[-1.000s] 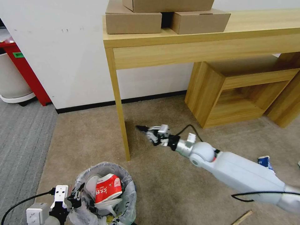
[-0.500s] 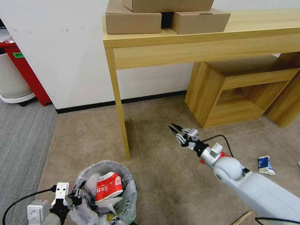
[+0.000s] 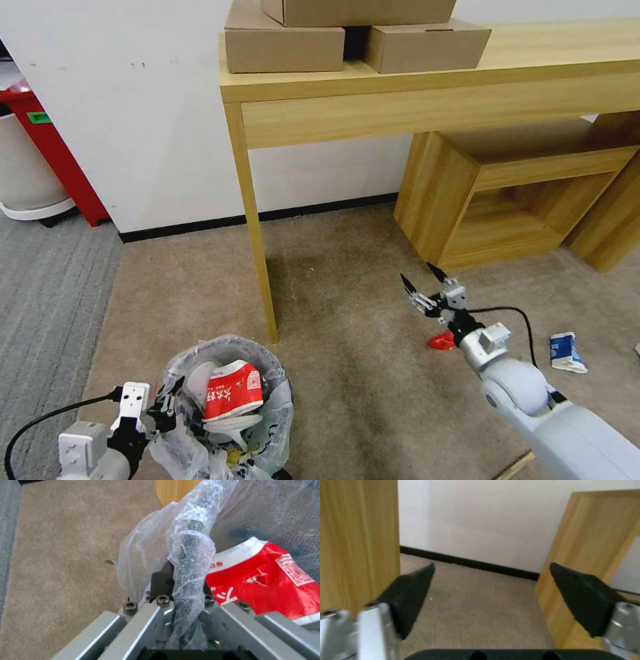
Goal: Pick up the trash bin and place the garbage on the floor into it.
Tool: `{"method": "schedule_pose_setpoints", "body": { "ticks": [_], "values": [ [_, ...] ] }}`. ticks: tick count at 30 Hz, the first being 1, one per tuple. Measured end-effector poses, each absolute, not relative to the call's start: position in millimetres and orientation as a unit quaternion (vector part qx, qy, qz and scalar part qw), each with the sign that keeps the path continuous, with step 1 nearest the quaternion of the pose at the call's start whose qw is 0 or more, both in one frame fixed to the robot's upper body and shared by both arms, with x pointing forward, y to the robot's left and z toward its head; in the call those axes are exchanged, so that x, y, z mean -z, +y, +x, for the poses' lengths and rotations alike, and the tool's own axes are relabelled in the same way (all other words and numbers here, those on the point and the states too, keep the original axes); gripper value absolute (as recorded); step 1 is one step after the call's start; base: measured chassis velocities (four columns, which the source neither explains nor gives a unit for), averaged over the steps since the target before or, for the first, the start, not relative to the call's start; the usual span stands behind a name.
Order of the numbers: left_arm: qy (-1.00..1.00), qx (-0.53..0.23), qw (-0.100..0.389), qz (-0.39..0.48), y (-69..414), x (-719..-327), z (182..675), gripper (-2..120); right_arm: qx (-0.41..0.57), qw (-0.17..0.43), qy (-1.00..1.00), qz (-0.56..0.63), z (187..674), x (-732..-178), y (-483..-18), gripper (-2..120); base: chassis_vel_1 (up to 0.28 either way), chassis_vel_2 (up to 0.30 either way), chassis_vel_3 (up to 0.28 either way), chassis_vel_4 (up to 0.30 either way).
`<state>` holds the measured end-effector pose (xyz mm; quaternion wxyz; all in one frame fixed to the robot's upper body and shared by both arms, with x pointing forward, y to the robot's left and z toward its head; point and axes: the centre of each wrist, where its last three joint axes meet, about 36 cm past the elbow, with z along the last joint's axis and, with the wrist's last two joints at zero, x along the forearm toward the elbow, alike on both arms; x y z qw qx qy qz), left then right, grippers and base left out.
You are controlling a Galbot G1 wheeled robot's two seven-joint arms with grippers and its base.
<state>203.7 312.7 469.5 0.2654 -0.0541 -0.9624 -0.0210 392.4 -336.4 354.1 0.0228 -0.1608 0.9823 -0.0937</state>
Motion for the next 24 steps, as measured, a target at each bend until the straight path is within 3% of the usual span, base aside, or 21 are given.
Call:
{"method": "schedule_pose_setpoints", "body": {
  "ticks": [2, 10, 24],
  "values": [
    [-0.963, 0.02, 0.262, -0.055, 312.2, -468.0, 205.6, 0, 0.101, 0.019, 0.985, -0.14, 383.7, -348.9, -341.3, 99, 0.0, 0.0, 0.0, 0.0],
    [-0.965, 0.018, 0.255, -0.061, 312.5, -467.0, 208.3, 0, 0.122, -0.033, 0.992, 0.015, 367.8, -344.9, -357.8, 100, 0.0, 0.0, 0.0, 0.0],
    [-0.971, -0.003, 0.233, -0.047, 311.1, -474.3, 211.6, 0, 0.166, -0.004, 0.982, 0.086, 338.8, -359.2, -391.6, 100, 0.0, 0.0, 0.0, 0.0]
  ]
}}
